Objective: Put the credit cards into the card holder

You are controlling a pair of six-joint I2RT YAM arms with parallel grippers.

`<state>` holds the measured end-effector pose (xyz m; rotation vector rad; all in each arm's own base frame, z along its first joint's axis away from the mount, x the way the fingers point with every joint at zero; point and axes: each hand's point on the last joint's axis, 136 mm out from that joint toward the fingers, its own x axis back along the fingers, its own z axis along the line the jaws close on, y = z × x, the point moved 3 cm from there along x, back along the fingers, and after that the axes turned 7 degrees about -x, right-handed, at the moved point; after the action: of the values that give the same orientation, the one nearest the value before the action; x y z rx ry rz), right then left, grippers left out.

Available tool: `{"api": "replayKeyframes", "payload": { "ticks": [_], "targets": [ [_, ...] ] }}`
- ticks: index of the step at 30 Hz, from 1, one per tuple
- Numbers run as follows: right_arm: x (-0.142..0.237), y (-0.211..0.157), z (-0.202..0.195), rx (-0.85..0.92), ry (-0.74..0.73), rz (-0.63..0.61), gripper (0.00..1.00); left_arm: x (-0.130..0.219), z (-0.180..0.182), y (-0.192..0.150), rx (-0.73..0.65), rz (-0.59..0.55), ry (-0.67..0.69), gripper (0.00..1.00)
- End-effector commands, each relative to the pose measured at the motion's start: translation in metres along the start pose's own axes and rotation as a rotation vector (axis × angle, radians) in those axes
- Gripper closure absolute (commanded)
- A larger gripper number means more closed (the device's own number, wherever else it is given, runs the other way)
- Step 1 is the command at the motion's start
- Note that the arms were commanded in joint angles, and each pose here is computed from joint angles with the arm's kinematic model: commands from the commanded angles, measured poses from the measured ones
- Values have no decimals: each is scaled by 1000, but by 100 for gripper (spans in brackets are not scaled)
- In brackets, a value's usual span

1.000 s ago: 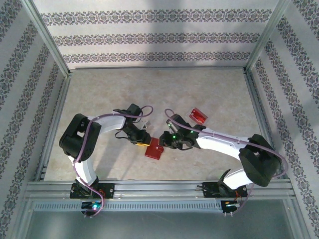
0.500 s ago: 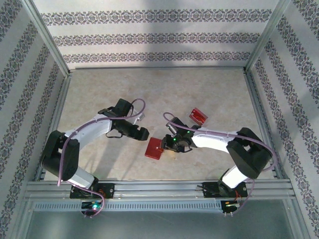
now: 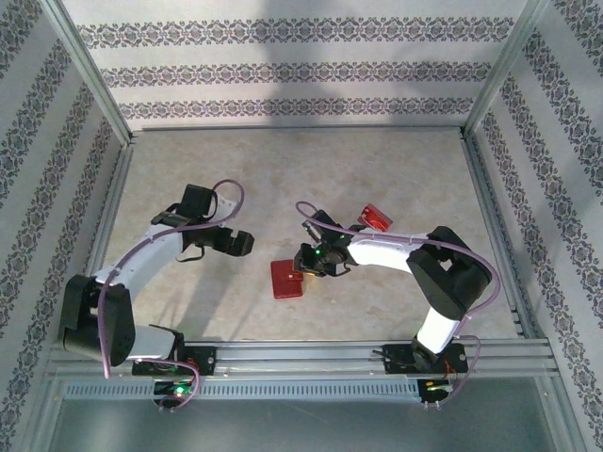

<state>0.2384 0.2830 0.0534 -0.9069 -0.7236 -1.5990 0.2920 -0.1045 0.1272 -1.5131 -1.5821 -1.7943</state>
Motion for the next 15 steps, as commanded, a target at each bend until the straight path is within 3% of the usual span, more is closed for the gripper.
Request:
{"api": "replayKeyframes", "payload": {
  "ticks": [1, 8, 12, 15],
  "targets": [
    [3, 8, 11, 37, 26, -10, 72, 8, 13, 9, -100, -93, 65, 0],
    [44, 17, 17, 124, 3, -93, 64, 4, 62, 9, -45, -221, 196, 0],
    [86, 29, 15, 210, -27, -207, 59, 7, 81, 13, -16, -348, 231, 0],
    [116, 39, 7, 279, -55, -309, 56, 9, 85, 19, -68, -456, 255, 0]
  ]
}}
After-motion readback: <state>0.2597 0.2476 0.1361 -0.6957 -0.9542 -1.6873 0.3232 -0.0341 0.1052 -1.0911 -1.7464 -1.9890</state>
